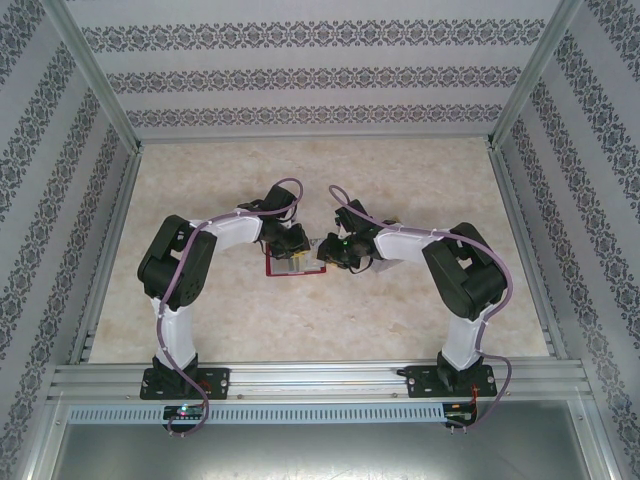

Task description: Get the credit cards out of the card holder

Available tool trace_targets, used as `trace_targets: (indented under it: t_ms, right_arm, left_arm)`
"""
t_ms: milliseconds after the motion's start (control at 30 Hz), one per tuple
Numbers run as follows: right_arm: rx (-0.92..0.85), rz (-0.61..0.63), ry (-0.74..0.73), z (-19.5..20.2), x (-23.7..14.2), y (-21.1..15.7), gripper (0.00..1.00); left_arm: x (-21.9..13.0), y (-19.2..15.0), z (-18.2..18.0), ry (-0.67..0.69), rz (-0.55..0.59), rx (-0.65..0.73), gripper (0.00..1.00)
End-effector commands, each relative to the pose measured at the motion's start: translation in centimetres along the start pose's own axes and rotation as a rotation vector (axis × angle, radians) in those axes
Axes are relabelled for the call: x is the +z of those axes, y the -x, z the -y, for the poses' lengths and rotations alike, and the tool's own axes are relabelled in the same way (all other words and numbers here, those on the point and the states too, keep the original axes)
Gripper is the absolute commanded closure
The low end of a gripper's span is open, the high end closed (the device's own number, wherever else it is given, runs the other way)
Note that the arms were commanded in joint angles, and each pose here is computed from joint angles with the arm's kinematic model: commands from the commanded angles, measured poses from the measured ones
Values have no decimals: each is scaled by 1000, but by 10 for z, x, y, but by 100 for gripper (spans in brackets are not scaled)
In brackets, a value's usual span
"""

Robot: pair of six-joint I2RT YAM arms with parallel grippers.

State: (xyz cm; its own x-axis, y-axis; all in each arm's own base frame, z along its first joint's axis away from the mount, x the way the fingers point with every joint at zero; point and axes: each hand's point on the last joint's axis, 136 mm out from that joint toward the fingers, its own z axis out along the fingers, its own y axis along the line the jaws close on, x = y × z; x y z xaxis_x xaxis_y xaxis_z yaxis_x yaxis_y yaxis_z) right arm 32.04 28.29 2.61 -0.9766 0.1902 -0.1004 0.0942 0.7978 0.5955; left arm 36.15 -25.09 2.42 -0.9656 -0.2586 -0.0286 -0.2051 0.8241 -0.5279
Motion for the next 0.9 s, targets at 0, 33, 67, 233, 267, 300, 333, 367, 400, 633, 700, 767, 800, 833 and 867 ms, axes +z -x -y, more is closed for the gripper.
trace_targets:
  t_ms: [0,33,67,233,267,300,333,367,400,633,700,767,800,833,867]
  right_arm:
    - [-39,21,72,-18,-3,13,73]
    - [-43,20,76,-19,-3,13,73]
    - [-46,20,80,-20,-3,14,74]
    - [-50,21,107,-25,-4,14,78]
    - [-51,22,112,-26,-4,14,79]
    - [-52,23,116,-27,-5,14,80]
    - [-50,24,116,-26,-5,14,80]
    - [-51,29,115,-26,-6,14,80]
    - [-53,33,114,-26,-8,14,80]
    - [-45,23,135,-28,-5,14,81]
    - [-38,17,136,-27,-3,13,85]
    - [-34,21,129,-26,-3,14,90]
    - [-32,27,119,-25,-5,15,92]
    - [-33,35,107,-23,-7,15,94]
    - [-35,43,92,-21,-10,15,96]
  left_arm:
    - [13,-16,-24,81,-57,-22,83]
    - [13,-17,-25,84,-60,-23,83]
    - [14,-18,-26,88,-63,-24,83]
    - [16,-20,-29,96,-73,-30,83]
    - [16,-20,-30,96,-74,-30,84]
    - [17,-20,-30,97,-74,-31,83]
    - [17,-21,-30,98,-73,-29,83]
    - [16,-20,-30,96,-72,-28,83]
    - [16,-20,-29,96,-72,-28,83]
    - [15,-19,-26,81,-72,-26,81]
    - [15,-19,-25,78,-72,-25,81]
    - [15,-19,-25,80,-72,-25,81]
    - [13,-18,-24,80,-70,-23,80]
    - [12,-17,-23,81,-67,-22,79]
    - [11,-17,-22,80,-65,-18,78]
